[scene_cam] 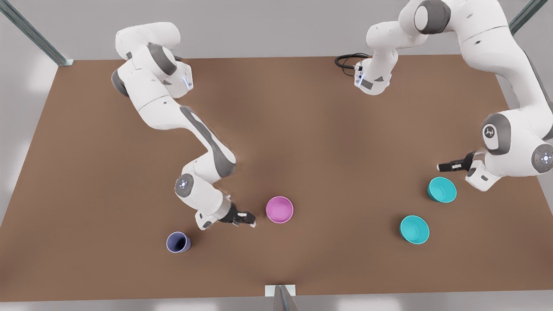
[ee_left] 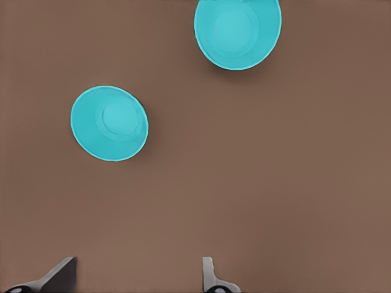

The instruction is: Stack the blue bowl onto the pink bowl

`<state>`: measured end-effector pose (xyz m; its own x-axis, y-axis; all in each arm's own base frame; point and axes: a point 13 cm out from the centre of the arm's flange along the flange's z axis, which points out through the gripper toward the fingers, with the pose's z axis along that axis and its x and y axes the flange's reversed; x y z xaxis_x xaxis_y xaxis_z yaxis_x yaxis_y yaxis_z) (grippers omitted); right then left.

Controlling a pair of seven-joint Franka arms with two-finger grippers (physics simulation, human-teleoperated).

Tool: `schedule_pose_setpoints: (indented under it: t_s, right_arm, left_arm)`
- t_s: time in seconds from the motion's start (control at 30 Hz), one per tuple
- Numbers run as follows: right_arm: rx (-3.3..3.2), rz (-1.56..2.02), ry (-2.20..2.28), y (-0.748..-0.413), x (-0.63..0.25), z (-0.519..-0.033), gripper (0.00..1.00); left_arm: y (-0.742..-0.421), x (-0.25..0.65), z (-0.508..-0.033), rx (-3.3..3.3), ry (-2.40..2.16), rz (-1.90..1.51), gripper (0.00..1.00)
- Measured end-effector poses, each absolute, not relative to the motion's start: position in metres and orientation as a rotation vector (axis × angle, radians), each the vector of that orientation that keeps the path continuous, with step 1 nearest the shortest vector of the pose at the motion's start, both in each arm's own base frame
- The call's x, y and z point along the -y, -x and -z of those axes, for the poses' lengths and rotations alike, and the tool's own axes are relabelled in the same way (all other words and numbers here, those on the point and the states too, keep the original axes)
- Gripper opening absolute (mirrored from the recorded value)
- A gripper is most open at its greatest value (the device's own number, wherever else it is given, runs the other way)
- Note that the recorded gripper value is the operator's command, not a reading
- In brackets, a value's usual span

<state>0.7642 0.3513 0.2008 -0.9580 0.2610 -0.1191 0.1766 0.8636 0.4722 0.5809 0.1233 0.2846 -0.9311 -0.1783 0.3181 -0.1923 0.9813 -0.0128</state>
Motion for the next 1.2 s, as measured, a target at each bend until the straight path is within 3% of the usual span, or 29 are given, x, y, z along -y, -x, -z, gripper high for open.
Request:
schedule_pose_setpoints:
  t_s: [0.07, 0.1, 0.17, 0.33, 0.47, 0.57, 0.6, 0.63, 0.8, 0.97, 1.07, 1.2]
  right_arm:
    - [-2.892, -0.559, -0.49, -0.793, -0.199, -0.219, 1.0]
    - [-2.908, -0.454, -0.53, -0.796, -0.119, -0.225, 1.0]
    - [-2.909, -0.247, -0.499, -0.786, -0.017, -0.281, 1.0]
    - [-2.932, 0.055, -0.3, -0.71, 0.029, -0.453, 1.0]
    - [-3.044, 0.103, -0.305, -0.637, 0.06, -0.478, 1.0]
    - [-3.104, 0.103, -0.315, -0.6, 0.079, -0.479, 1.0]
    - [-3.107, 0.09, -0.299, -0.603, 0.081, -0.482, 1.0]
    - [-3.108, 0.078, -0.284, -0.606, 0.083, -0.486, 1.0]
    - [-3.151, 0.079, -0.21, -0.602, 0.087, -0.485, 1.0]
    - [-3.189, 0.111, -0.137, -0.597, 0.081, -0.482, 1.0]
    - [-3.208, 0.108, -0.097, -0.595, 0.079, -0.478, 1.0]
    - [-3.22, 0.105, -0.053, -0.594, 0.077, -0.476, 1.0]
  left_arm:
    - [-0.58, -0.179, -0.238, 2.797, -0.33, -0.107, 1.0]
    - [-0.578, -0.201, -0.213, 2.796, -0.348, -0.139, 1.0]
    - [-0.581, -0.227, -0.167, 2.817, -0.337, -0.19, 1.0]
    - [-0.603, -0.239, -0.099, 2.919, -0.211, -0.254, 1.0]
    - [-0.611, -0.242, -0.067, 2.976, -0.134, -0.29, 0.98]
    - [-0.614, -0.244, -0.056, 3.002, -0.069, -0.297, 0.54]
    - [-0.615, -0.245, -0.055, 3.011, -0.046, -0.296, 0.35]
    - [-0.616, -0.245, -0.054, 3.017, -0.023, -0.296, 0.21]
    - [-0.621, -0.243, -0.062, 3.042, 0.088, -0.291, 0.21]
    - [-0.652, -0.186, -0.144, 3.08, 0.301, -0.28, 0.21]
    - [-0.675, -0.033, -0.208, 3.037, 0.638, -0.27, 0.21]
    - [-0.659, 0.22, -0.209, 2.886, 0.993, -0.242, 0.21]
